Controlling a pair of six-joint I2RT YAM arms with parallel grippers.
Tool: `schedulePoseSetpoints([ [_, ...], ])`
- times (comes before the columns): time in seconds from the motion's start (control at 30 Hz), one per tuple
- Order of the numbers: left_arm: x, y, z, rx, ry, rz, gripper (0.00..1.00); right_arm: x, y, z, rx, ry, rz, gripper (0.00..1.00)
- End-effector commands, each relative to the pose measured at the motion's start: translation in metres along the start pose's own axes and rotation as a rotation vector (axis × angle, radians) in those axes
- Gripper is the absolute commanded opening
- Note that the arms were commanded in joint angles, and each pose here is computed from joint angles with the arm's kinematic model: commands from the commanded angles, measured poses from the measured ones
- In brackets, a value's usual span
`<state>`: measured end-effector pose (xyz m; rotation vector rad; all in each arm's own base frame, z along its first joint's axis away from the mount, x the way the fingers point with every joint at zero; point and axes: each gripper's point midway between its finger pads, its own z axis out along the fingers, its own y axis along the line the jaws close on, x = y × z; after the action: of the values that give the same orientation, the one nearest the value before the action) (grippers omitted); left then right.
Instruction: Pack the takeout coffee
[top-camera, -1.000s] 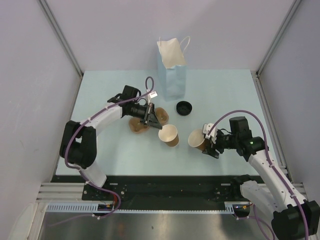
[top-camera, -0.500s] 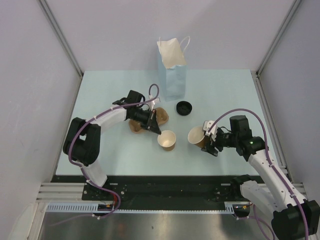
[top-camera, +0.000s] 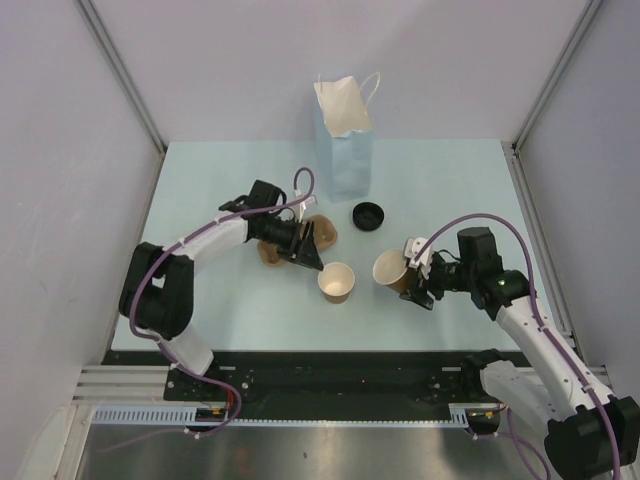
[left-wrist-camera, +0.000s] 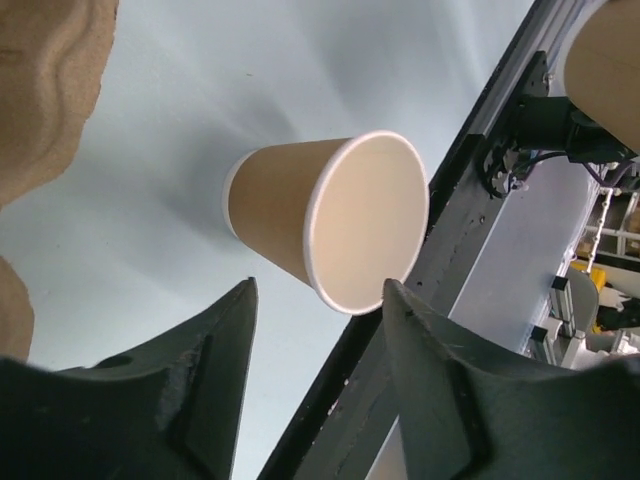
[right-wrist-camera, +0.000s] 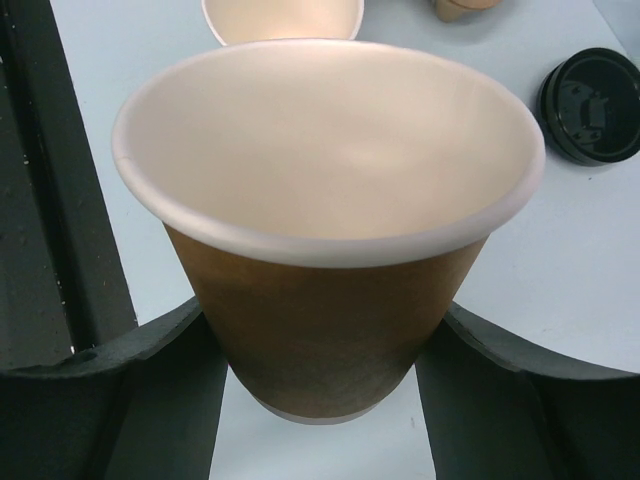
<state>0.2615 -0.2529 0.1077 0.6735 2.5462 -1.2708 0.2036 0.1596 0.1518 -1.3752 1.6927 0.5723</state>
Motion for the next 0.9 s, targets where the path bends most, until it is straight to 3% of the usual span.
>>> schedulePoseSetpoints([
  [0.0, -0.031, -0.036, -0.039, 0.024, -0.128, 0.136, 0.62, -0.034, -0.015, -0.007, 0.044, -0.07, -0.049, 0.63],
  [0.17, -0.059, -0.09, -0.059, 0.155, -0.217, 0.169, 0.7, -0.049, -0.015, -0.007, 0.047, -0.104, -0.055, 0.64],
  [0.37, -0.065, -0.136, -0.047, 0.307, -0.187, 0.167, 0.73, -0.065, -0.018, -0.006, 0.063, -0.145, -0.071, 0.64],
  [0.77, -0.059, -0.171, -0.023, 0.364, -0.138, 0.224, 0.7, -0.084, -0.017, -0.001, 0.072, -0.182, -0.12, 0.66],
  [0.87, -0.061, -0.171, -0.019, 0.366, -0.13, 0.225, 0.65, -0.089, -0.019, 0.0, 0.079, -0.193, -0.139, 0.66],
])
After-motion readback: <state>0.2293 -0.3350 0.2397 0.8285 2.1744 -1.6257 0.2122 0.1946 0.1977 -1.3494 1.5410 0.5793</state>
